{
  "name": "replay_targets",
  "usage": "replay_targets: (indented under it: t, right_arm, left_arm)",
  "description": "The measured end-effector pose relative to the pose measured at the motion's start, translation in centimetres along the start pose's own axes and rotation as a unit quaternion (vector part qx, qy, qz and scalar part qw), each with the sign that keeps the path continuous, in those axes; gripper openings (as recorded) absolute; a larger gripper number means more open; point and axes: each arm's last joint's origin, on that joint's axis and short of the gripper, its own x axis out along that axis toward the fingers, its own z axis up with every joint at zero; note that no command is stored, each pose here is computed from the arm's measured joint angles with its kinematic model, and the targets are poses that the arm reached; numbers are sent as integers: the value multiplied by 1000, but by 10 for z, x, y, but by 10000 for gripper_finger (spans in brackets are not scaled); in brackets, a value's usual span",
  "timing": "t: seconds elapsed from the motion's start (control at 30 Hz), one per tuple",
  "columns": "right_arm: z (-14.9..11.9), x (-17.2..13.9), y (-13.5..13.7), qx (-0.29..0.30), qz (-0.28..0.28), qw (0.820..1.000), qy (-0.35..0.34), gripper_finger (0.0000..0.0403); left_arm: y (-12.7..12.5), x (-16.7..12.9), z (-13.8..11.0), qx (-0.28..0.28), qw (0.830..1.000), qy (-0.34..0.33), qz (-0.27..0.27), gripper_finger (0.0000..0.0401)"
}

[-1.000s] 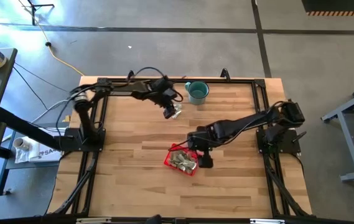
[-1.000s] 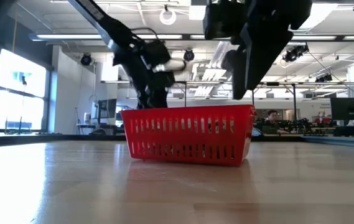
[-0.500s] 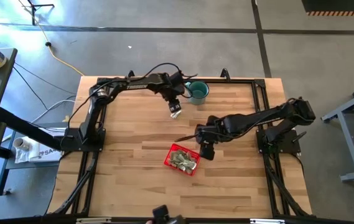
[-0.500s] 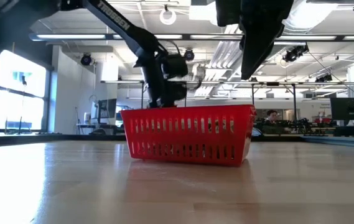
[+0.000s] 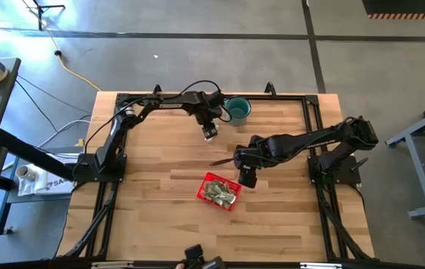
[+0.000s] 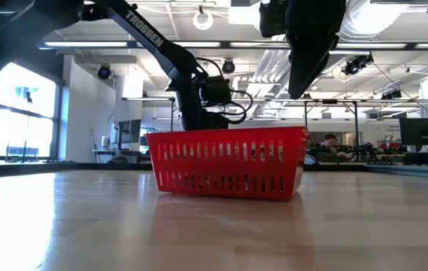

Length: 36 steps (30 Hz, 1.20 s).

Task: Pick and place Stevia / Truvia into bins
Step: Put the green stevia packet into the red bin

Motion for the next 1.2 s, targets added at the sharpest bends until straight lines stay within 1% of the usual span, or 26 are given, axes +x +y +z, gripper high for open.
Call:
replay_targets:
  t: [0.17, 0.27, 0.37, 0.57, 0.67, 0.8, 0.87, 0.93, 1.03, 1.13, 1.2]
  right_arm:
    - [2, 1, -3, 6, -2, 1000, 0, 272]
    - [2, 1, -4, 7, -4, 1000, 0, 269]
    - [2, 1, -4, 7, -6, 1000, -1, 266]
    - [2, 1, -4, 18, -6, 1000, 0, 267]
    - [2, 1, -4, 18, -6, 1000, 0, 267]
    - [1, 1, -4, 18, -6, 1000, 1, 266]
    - [1, 1, -4, 18, -7, 1000, 2, 266]
    - [1, 1, -4, 17, -8, 1000, 5, 266]
    - [-1, 1, -5, 12, -12, 1000, 12, 264]
    - [-3, 0, -4, -1, -14, 1000, 17, 260]
    - [-6, -1, -1, -10, -18, 1000, 22, 255]
  left_arm:
    - [0, 3, 2, 10, 1000, -11, 2, 206]
    - [0, 5, 2, 14, 1000, -8, 3, 193]
    - [1, 7, 2, 27, 1000, -4, 11, 157]
    - [6, 7, 1, 37, 999, -3, 15, 61]
    - [9, 7, 1, 40, 999, -2, 14, 27]
    - [13, 2, 3, 40, 999, 16, 24, 23]
    - [15, -4, 4, 39, 998, 35, 30, 30]
    - [16, -15, 9, 38, 998, 39, 28, 38]
    - [13, -36, 14, 36, 998, 54, -3, 31]
    - [4, -55, 15, 31, 994, 80, -67, 22]
    - [-7, -67, 16, 29, 991, 81, -105, 22]
